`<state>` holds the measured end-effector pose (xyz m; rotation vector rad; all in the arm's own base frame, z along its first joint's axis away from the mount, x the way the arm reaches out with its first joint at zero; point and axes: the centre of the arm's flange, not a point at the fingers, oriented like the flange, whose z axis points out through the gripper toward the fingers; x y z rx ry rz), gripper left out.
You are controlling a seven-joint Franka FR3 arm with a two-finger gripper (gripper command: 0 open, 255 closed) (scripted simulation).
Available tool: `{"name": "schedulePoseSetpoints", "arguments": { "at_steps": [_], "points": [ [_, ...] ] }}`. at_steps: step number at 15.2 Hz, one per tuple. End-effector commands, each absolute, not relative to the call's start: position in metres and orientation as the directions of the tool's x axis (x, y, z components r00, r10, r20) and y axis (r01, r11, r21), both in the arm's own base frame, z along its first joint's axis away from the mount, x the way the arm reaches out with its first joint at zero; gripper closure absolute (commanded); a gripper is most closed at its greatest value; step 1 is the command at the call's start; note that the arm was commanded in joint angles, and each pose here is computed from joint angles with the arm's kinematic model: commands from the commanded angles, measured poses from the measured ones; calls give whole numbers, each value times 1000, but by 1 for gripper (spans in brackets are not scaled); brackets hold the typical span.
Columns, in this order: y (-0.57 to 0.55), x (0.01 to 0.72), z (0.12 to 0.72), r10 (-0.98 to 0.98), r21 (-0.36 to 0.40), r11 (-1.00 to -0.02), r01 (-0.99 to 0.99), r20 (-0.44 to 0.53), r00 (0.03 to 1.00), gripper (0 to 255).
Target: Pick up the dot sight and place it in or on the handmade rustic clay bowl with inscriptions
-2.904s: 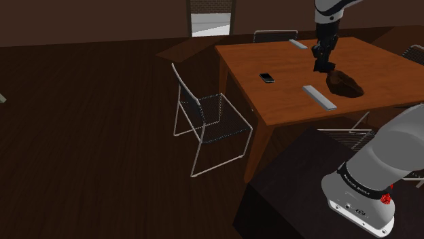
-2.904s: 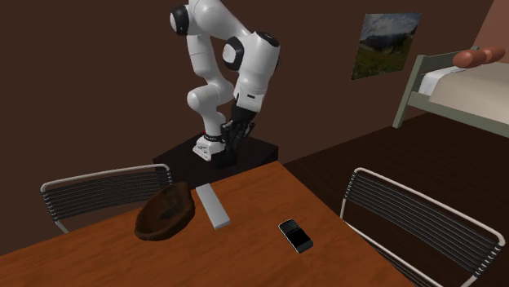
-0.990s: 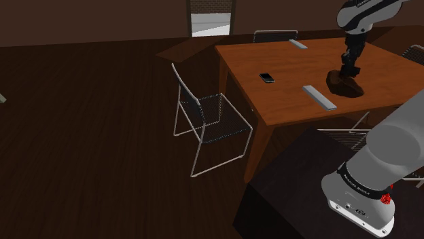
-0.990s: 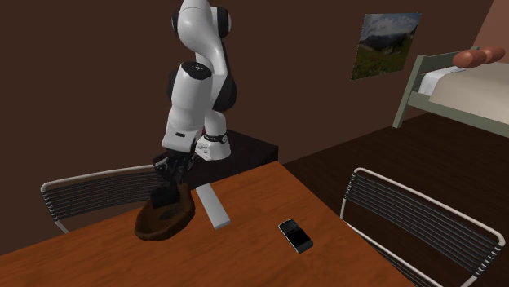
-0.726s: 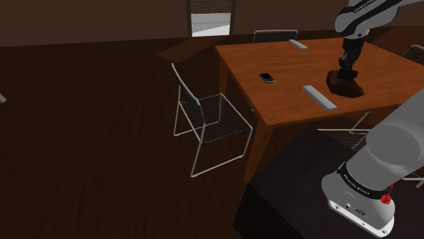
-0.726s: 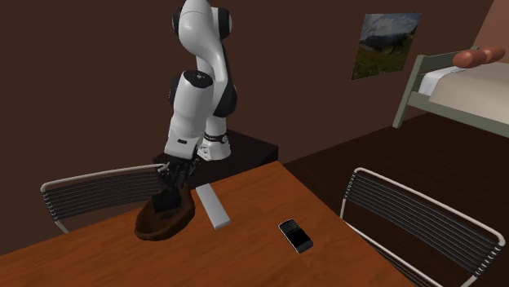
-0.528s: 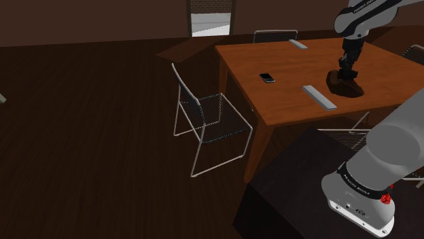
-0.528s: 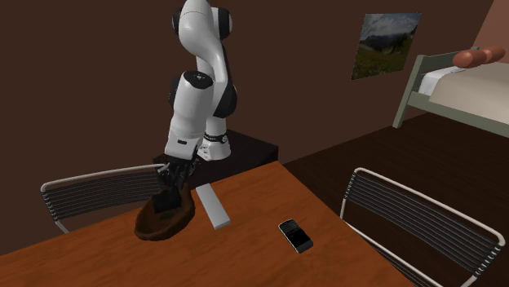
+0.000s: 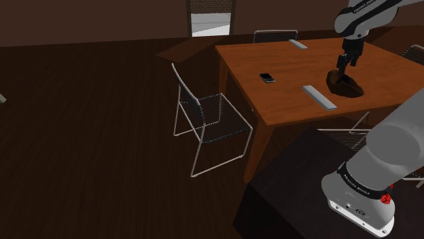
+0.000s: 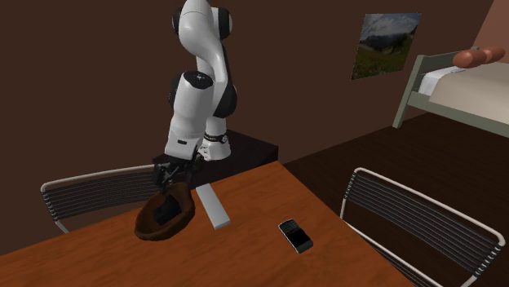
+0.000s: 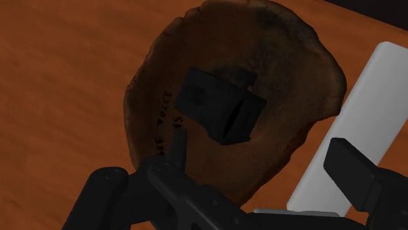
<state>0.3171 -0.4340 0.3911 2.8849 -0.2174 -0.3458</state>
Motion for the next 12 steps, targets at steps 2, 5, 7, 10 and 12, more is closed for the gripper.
{"name": "schedulePoseSetpoints", "arguments": {
  "at_steps": [2, 5, 7, 10, 12],
  "points": [
    [-431, 320, 404, -173, 241, -963, -119, -215, 961, 0],
    [-424, 330, 438, -173, 241, -963, -119, -215, 961, 0],
    [-424, 330, 438, -173, 241, -963, -119, -215, 961, 0],
    [-424, 330, 438, -173, 241, -963, -119, -215, 961, 0],
    [-424, 330, 438, -173, 241, -963, -119, -215, 961, 0]
  ]
}}
